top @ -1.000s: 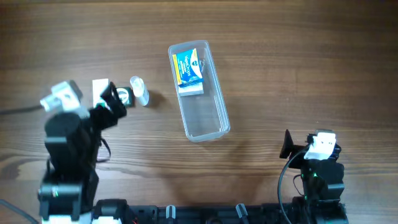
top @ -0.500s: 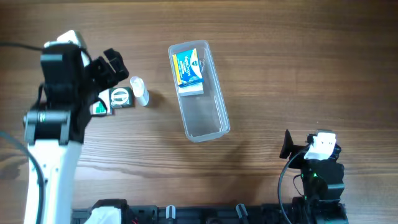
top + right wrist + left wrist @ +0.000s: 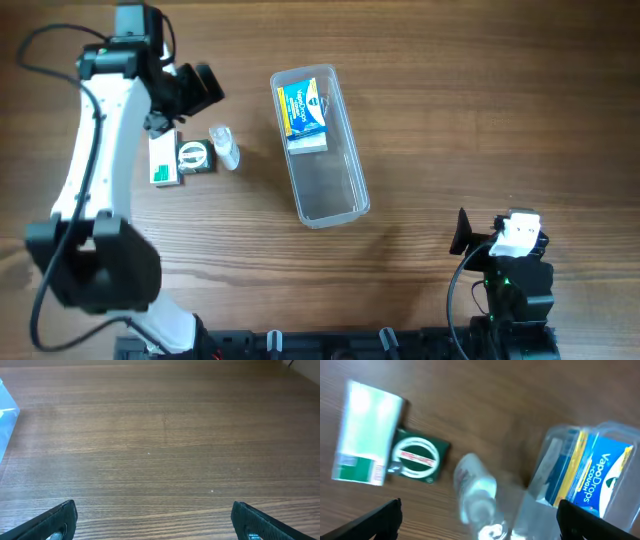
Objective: Pack container
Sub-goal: 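Reach the left gripper over the white spray bottle, then grasp the white spray bottle with the left gripper and lift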
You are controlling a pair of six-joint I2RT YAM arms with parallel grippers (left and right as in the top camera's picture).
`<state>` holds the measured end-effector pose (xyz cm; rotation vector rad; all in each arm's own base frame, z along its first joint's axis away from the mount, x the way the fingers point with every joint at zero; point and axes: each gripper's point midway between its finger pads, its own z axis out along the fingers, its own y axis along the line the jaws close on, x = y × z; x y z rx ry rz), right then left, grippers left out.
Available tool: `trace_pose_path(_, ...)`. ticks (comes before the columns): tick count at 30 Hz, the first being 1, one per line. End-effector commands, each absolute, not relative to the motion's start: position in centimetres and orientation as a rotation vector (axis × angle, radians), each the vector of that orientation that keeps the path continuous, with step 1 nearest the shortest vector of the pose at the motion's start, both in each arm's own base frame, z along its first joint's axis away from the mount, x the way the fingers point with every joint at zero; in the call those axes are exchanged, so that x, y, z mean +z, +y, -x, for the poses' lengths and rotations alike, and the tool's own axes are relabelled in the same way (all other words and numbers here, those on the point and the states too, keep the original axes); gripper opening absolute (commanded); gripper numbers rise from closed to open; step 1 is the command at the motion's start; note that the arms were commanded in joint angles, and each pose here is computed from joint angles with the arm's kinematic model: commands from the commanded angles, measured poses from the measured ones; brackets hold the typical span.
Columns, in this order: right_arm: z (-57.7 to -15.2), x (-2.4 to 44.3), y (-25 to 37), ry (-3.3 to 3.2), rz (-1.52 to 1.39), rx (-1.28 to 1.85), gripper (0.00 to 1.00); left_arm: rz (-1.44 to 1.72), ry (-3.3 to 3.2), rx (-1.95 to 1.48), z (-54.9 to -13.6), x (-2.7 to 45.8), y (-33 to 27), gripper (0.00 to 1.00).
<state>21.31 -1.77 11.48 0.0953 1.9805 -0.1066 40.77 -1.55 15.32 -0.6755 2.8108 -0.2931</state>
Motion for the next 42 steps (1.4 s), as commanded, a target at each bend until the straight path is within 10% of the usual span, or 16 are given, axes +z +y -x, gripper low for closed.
trace_pose_path(1,-21.3,11.5,-1.7,1.973,-0.11,-0.089,1.0,0.641,2.86,-0.452,-41.4,14.3,-4.0,0.98)
trace_pose_path(42,-21.3,11.5,-1.7,1.973,-0.11,-0.089,1.0,0.893,3.02,-0.173,-38.1,10.1,-6.0,0.95)
